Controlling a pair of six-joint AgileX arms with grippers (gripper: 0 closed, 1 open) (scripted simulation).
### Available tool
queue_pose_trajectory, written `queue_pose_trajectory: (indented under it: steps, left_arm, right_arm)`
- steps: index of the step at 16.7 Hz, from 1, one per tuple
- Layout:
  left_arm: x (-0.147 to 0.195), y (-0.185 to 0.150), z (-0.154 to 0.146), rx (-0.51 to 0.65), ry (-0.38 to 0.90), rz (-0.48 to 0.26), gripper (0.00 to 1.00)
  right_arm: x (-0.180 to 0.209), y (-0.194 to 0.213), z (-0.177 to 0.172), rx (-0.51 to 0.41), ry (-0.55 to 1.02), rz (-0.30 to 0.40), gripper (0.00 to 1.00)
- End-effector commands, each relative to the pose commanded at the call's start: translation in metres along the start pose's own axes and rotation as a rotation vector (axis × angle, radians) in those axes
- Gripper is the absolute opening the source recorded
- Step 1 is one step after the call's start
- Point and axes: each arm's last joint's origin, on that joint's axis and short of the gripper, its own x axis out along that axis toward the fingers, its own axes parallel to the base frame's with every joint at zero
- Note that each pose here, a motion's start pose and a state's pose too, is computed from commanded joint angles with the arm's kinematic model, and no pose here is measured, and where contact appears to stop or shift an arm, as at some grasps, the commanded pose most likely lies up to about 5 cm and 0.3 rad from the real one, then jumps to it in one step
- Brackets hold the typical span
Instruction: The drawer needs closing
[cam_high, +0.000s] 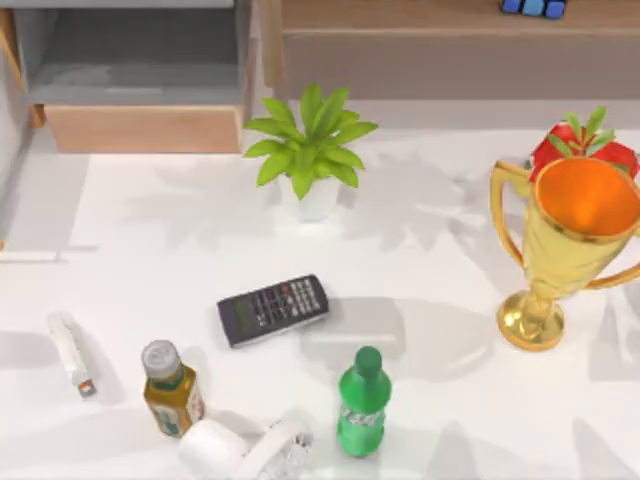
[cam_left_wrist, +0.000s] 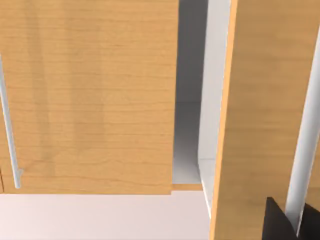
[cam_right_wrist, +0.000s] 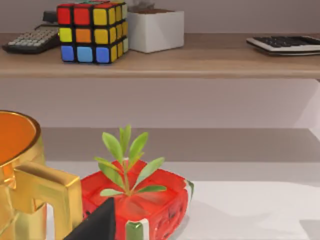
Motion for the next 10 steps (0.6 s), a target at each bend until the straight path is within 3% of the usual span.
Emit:
queue_pose_trajectory:
  steps: [6, 10]
  left_arm:
    - [0.05, 0.0, -0.001, -0.003, 0.001, -0.002, 0.0]
    - [0.058, 0.0, 0.0, -0.004, 0.003, -0.004, 0.0]
  right_arm:
    - [0.0, 0.0, 0.0, 0.0, 0.0, 0.0, 1.0]
    - [0.0, 0.0, 0.0, 0.0, 0.0, 0.0, 1.0]
